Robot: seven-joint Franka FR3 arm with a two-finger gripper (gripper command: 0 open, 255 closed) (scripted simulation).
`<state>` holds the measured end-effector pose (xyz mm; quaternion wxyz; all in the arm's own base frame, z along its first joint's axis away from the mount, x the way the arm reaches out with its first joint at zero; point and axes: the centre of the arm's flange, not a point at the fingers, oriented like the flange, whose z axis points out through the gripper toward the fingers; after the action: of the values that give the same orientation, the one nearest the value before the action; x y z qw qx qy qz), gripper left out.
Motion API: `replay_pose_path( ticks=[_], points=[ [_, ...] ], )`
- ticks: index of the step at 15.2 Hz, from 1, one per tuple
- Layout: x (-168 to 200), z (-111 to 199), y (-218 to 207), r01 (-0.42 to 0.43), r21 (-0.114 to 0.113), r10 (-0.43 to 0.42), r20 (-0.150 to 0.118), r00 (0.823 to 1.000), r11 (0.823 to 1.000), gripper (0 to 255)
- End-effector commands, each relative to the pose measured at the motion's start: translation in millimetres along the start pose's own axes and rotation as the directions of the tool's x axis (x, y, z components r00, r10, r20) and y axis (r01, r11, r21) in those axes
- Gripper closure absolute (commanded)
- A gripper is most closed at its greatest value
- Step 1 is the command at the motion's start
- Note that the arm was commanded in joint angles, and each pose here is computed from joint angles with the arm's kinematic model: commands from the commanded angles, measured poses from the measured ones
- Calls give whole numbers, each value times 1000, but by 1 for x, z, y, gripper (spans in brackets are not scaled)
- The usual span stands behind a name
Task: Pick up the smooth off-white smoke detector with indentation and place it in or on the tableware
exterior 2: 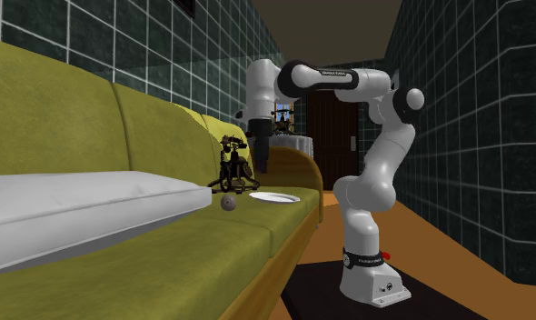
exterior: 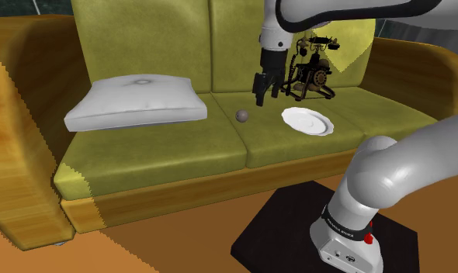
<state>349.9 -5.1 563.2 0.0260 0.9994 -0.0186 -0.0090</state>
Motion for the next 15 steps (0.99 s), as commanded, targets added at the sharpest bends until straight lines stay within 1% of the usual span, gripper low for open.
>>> replay_pose_path(
  ticks=[1,7,8,15],
  points=[
    [24,13,2,10,10,-10,-6,1000,1000,0],
    [91,54,9,39,42,-38,-18,999,998,0],
    [97,58,9,42,45,-41,-19,999,998,0],
    [98,94,7,42,45,-41,-19,999,998,0]
  ],
)
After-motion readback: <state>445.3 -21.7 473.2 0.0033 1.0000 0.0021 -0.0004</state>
